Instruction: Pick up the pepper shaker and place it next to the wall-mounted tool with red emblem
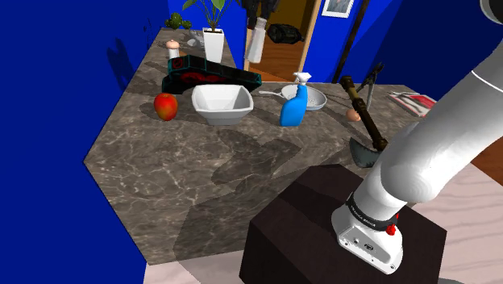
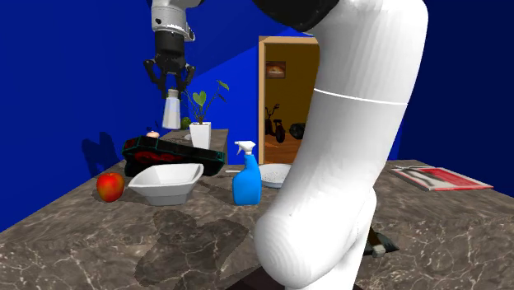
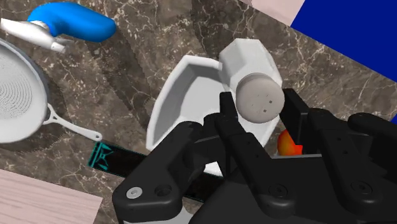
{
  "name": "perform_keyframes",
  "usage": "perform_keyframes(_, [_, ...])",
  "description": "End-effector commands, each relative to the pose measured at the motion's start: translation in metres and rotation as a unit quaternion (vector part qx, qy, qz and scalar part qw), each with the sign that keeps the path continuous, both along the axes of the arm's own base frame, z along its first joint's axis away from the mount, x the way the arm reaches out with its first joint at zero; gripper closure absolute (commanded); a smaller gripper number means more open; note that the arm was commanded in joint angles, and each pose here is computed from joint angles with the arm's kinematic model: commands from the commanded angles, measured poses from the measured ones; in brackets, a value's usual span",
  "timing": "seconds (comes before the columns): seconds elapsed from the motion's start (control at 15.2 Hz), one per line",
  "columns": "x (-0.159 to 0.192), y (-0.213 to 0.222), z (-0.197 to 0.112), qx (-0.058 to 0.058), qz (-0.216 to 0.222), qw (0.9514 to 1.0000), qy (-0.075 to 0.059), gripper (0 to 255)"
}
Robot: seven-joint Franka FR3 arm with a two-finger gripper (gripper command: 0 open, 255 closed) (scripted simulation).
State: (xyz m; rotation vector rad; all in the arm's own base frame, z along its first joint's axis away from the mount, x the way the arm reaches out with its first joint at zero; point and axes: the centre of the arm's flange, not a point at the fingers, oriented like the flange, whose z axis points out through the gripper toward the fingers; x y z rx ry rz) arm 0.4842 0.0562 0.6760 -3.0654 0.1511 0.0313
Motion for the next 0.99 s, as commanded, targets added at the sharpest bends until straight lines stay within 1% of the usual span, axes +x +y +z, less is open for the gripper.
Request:
perform_keyframes(0.0, [0.007, 0.026, 0.001, 0.0, -0.001, 1.0, 0.0, 255])
perform_keyframes(0.46, [0.039, 0.108, 0.001, 0.0, -0.001, 1.0, 0.0, 255])
perform_keyframes(0.92, [0.039, 0.108, -0.036, 0.0, -0.001, 1.0, 0.0, 255])
